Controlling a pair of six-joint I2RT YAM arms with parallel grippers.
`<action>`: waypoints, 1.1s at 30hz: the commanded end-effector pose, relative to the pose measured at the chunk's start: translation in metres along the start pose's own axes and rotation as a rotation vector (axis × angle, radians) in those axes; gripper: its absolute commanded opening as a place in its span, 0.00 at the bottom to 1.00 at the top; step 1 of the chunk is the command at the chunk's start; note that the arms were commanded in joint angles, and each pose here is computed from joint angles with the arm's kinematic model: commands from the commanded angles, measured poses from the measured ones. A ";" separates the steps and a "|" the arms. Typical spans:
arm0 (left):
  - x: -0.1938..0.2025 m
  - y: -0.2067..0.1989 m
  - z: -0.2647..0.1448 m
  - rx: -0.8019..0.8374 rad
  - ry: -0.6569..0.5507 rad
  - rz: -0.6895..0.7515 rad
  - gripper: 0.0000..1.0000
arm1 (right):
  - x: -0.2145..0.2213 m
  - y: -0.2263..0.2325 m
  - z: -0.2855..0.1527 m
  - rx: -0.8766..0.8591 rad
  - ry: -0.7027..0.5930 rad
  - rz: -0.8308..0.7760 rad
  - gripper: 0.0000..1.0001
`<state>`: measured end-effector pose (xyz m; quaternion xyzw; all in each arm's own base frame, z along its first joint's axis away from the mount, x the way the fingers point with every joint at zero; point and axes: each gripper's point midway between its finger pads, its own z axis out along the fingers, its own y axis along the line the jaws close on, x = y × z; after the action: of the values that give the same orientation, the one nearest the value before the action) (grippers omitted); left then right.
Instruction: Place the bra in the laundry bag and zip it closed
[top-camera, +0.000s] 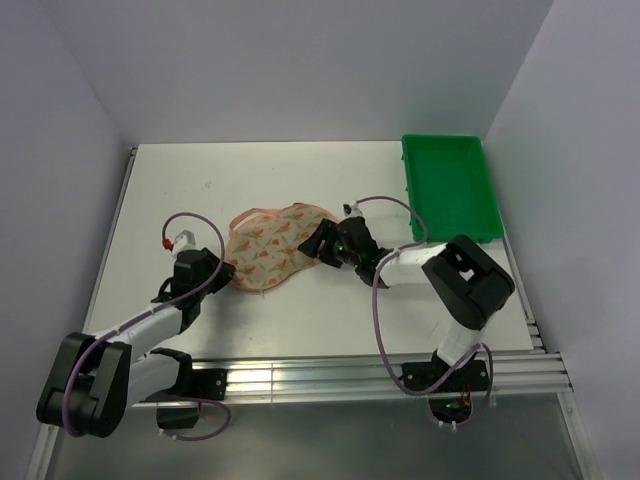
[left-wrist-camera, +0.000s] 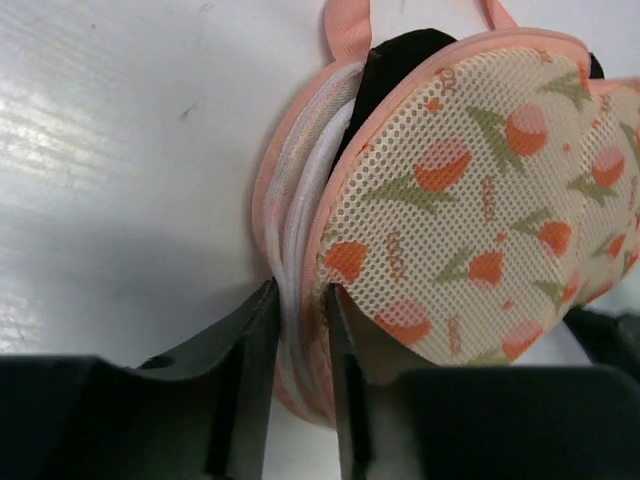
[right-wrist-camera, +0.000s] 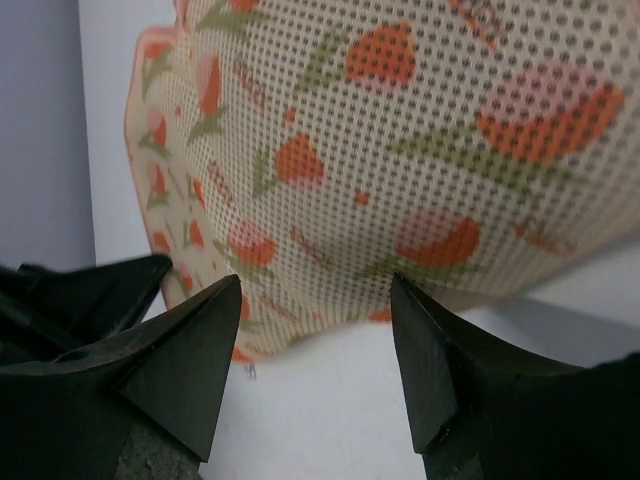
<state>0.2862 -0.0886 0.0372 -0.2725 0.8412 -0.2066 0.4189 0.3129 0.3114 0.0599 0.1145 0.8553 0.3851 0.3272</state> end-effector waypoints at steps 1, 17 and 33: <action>-0.015 -0.027 0.000 0.115 -0.047 0.002 0.30 | -0.037 0.000 0.020 0.015 -0.066 -0.015 0.68; 0.043 -0.056 -0.014 0.243 0.126 -0.093 0.61 | -0.002 0.019 -0.014 -0.101 0.094 -0.122 0.88; 0.069 -0.045 -0.045 0.250 0.180 -0.101 0.75 | 0.051 0.039 -0.006 -0.142 0.052 0.031 0.63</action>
<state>0.2298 -0.1579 0.0451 -0.2370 0.8296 -0.3495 0.3653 0.2426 0.3421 0.0387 0.0749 0.8614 0.4289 0.2618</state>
